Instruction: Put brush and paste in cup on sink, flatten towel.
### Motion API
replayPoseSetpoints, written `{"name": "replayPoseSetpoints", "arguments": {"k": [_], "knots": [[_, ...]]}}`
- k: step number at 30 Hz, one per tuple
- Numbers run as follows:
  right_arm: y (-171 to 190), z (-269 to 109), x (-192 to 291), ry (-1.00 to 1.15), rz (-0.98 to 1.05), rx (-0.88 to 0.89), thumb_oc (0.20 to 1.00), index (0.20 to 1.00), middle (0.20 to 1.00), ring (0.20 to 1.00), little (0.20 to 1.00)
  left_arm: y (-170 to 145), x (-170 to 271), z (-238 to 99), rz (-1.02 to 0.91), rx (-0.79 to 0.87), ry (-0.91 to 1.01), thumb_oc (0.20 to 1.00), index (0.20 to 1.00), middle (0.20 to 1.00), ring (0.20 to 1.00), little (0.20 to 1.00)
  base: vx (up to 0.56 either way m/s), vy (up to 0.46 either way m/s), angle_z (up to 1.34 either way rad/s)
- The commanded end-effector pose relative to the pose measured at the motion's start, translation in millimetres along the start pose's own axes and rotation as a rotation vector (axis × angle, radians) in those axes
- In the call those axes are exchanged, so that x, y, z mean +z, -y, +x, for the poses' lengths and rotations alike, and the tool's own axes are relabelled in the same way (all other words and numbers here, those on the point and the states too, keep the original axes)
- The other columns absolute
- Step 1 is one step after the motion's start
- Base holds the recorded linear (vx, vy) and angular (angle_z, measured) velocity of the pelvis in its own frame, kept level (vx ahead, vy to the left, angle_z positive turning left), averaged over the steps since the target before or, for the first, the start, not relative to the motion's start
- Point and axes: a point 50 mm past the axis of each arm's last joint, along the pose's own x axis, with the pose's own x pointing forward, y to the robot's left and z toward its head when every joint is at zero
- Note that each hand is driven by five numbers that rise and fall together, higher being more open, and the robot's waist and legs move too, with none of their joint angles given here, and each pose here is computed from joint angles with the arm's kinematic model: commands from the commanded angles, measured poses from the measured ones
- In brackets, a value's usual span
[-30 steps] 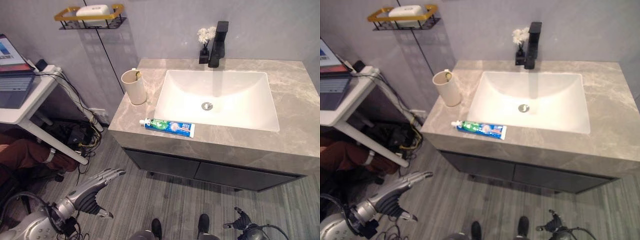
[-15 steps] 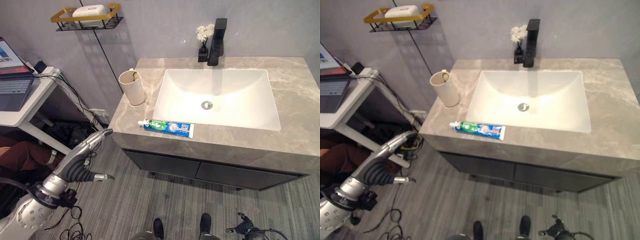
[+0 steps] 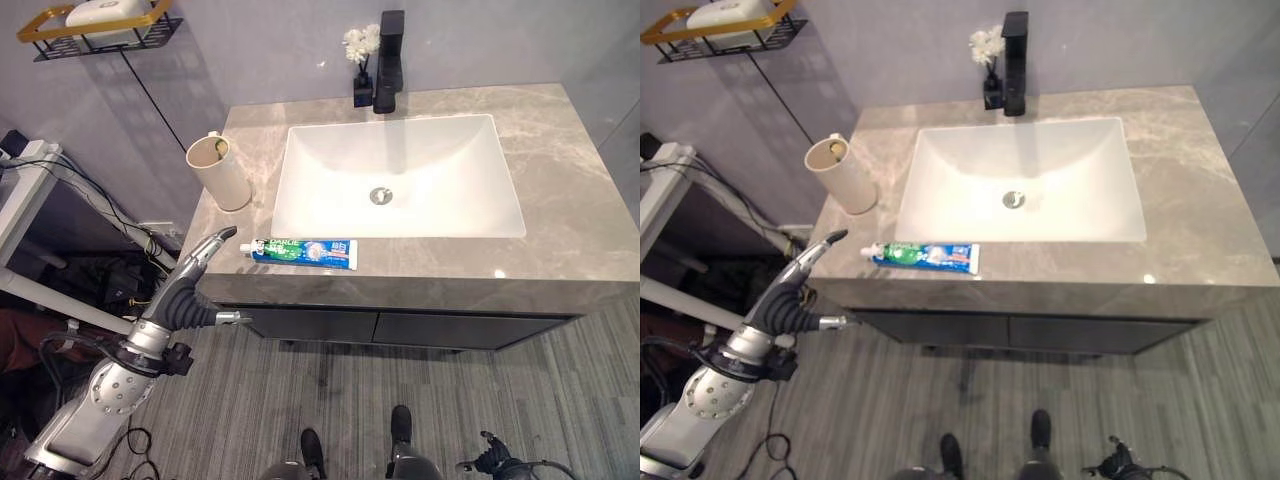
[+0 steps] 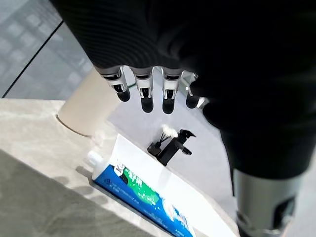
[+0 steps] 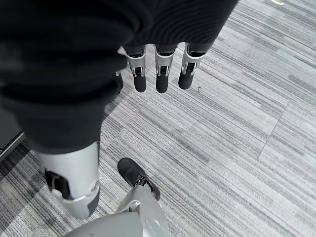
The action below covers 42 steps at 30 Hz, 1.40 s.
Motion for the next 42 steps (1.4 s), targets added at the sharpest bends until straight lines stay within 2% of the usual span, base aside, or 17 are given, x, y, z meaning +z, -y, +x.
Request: {"name": "replayPoseSetpoints", "arguments": {"k": [1,10,18,28,35,42], "knots": [[12.5,4.6,20.1,0.058,-0.004,-0.052,1.000,1.000,1.000,1.000,1.000,-1.9,7.1,11.5,-0.007,0.040,0.065,1.000,1.000,1.000,1.000,1.000,0.03,-0.013,-0.14],[5.9,0.9,-3.1,-0.023,0.067,-0.029,1.000,1.000,1.000,1.000,1.000,0.9,-17.5,7.9,0.056,0.056,-0.048,1.000,1.000,1.000,1.000,1.000,0.04,-0.014,-0.02],[5.8,1.2,1.7,-0.001,0.080,-0.027,1.000,1.000,1.000,1.000,1.000,16.3,-38.4,-0.4,0.007,0.015,-0.168,1.000,1.000,1.000,1.000,1.000,0.00,0.000,0.00],[1.7,0.6,1.8,-0.005,0.098,-0.017,1.000,1.000,1.000,1.000,1.000,10.2,-36.4,7.5,0.034,0.046,-0.144,1.000,1.000,1.000,1.000,1.000,0.01,-0.012,-0.01],[-7.4,-1.8,-6.2,-0.039,0.085,0.021,1.000,1.000,1.000,1.000,1.000,10.3,-28.9,10.0,-0.089,0.058,-0.116,1.000,1.000,1.000,1.000,1.000,0.03,-0.006,-0.01],[-18.0,-1.1,13.6,0.016,0.085,0.051,1.000,1.000,1.000,1.000,1.000,5.9,-27.8,11.7,-0.185,0.122,-0.120,1.000,1.000,1.000,1.000,1.000,0.00,0.000,0.00]]}}
